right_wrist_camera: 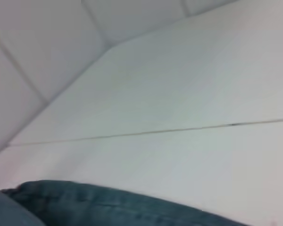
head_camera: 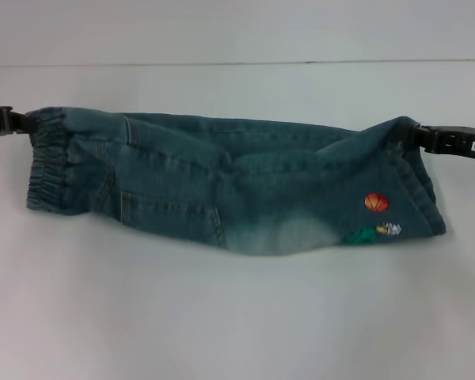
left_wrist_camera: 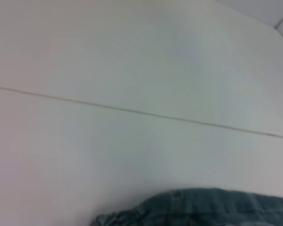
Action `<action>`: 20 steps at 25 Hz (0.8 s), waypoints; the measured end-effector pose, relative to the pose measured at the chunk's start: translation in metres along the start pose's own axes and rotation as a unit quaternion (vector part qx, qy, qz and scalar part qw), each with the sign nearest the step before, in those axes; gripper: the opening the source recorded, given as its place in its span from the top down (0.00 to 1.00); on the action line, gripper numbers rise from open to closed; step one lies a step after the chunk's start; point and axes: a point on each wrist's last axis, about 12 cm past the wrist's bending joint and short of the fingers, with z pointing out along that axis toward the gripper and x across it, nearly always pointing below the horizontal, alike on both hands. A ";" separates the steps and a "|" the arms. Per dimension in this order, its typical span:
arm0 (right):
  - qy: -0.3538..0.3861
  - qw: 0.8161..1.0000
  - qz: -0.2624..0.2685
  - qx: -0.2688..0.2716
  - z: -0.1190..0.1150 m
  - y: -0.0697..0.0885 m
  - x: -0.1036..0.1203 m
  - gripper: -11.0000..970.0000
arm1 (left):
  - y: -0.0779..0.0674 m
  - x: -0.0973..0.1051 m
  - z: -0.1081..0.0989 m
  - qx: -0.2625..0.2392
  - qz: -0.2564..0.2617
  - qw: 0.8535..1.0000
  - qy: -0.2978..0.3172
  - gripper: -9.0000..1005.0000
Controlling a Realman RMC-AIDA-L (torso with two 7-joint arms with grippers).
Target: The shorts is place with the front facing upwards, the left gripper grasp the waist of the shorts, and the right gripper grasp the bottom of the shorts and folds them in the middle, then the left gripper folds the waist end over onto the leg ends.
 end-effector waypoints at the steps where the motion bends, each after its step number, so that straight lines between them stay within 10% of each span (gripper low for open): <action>1: 0.000 1.000 0.003 0.012 0.003 -0.002 0.001 0.95 | 0.001 0.000 0.001 -0.004 -0.001 1.000 -0.003 0.92; 20: -0.013 0.996 0.002 0.089 0.036 -0.001 -0.005 0.95 | 0.006 0.000 0.025 -0.078 0.025 0.996 -0.023 0.91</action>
